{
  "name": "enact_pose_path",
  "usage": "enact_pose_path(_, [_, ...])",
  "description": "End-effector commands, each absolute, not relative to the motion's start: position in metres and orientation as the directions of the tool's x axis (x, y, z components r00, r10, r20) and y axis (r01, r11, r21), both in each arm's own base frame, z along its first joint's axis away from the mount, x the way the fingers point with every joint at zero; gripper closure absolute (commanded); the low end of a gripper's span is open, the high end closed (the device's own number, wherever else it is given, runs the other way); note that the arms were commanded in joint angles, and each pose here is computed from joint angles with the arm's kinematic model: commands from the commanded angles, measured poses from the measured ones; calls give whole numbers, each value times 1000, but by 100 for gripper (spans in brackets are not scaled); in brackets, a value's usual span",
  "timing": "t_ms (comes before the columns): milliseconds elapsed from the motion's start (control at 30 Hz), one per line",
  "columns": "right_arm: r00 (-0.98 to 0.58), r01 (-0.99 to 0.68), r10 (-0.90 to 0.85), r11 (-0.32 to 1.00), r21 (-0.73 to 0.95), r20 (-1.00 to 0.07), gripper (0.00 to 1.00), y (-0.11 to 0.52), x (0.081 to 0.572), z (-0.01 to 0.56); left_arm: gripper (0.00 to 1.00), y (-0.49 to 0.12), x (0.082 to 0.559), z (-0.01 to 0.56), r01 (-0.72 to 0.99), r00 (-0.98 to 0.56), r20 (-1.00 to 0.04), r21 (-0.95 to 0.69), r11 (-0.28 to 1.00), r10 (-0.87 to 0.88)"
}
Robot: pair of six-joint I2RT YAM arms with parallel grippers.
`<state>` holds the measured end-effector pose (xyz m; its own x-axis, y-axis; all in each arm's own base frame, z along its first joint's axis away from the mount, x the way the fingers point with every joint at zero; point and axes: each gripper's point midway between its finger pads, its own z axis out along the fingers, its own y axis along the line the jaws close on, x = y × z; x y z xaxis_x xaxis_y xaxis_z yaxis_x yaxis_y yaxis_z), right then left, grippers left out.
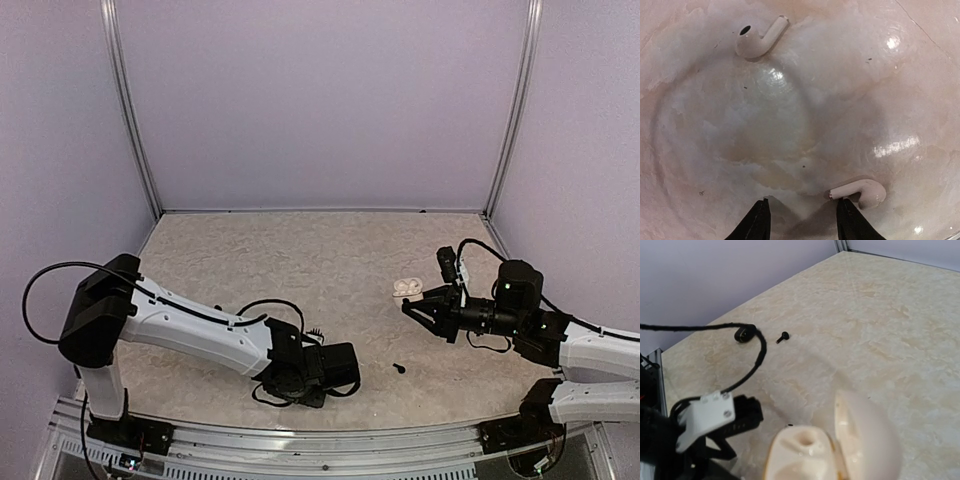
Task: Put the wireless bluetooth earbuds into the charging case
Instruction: Turn over the left earbud at the corner of the board.
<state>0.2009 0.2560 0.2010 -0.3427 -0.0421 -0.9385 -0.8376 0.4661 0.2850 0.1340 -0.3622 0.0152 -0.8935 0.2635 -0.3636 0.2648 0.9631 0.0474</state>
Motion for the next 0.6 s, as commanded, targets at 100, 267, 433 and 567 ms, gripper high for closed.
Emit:
enact_pose_path(100, [-330,-842,-33,461,278,-943,100,255,201,205,56,-375,134,36,476,-803,-395,25,879,446])
enact_pose_path(267, [-327,-845,-32,457,277,-945,100,256,201,206,53,-384,123,60,716,-637,-392,20,698,664])
enact_pose_path(433, [-321,-848,-29,454,273,-947,100,255,199,208,53,-374,125,69,868,-436,-328,93,488,838])
enact_pose_path(567, [-317,-846,-20,459,273,-948,100,253,198,211,56,-377,115,66,953,-248,-294,98,287,923])
